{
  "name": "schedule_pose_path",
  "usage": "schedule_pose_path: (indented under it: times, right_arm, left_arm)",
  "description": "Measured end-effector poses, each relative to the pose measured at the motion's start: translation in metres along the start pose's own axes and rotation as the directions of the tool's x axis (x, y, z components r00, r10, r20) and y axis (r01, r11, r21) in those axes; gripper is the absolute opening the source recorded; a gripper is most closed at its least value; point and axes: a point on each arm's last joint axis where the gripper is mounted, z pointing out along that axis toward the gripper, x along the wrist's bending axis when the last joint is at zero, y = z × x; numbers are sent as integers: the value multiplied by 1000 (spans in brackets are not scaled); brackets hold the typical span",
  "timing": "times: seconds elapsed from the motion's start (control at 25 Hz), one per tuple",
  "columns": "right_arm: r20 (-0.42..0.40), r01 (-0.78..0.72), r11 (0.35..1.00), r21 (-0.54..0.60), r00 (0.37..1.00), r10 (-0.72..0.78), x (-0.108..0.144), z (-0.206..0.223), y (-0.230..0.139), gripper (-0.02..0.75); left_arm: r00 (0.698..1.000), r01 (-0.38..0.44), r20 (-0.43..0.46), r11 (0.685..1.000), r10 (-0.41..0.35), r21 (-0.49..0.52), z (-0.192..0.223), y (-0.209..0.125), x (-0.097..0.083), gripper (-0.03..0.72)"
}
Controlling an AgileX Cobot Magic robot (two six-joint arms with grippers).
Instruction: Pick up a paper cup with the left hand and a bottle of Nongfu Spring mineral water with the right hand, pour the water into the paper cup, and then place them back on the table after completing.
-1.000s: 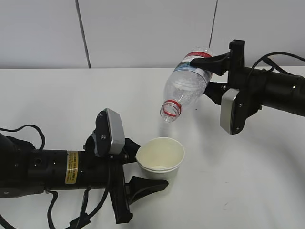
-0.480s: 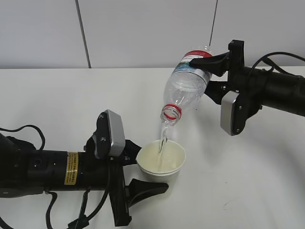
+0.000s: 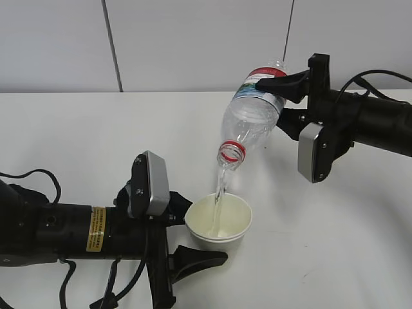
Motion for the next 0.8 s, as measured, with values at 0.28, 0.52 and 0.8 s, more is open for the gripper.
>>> schedule_pose_path:
  times: [0.28, 0.52, 0.8]
  right_arm:
    - [0, 13, 1000, 0, 1000, -13, 0, 0, 0, 377]
    - [2, 26, 1000, -1, 1000, -26, 0, 0, 0, 377]
    - [6, 26, 1000, -2, 1000, -26, -1, 0, 0, 377]
  left_arm:
    - [1000, -3, 4, 1000, 3, 4, 0, 0, 0, 410]
    - [1000, -11, 16, 1000, 11, 8, 0, -1, -1, 410]
    - [1000, -14, 20, 1000, 13, 10, 0, -1, -2, 409]
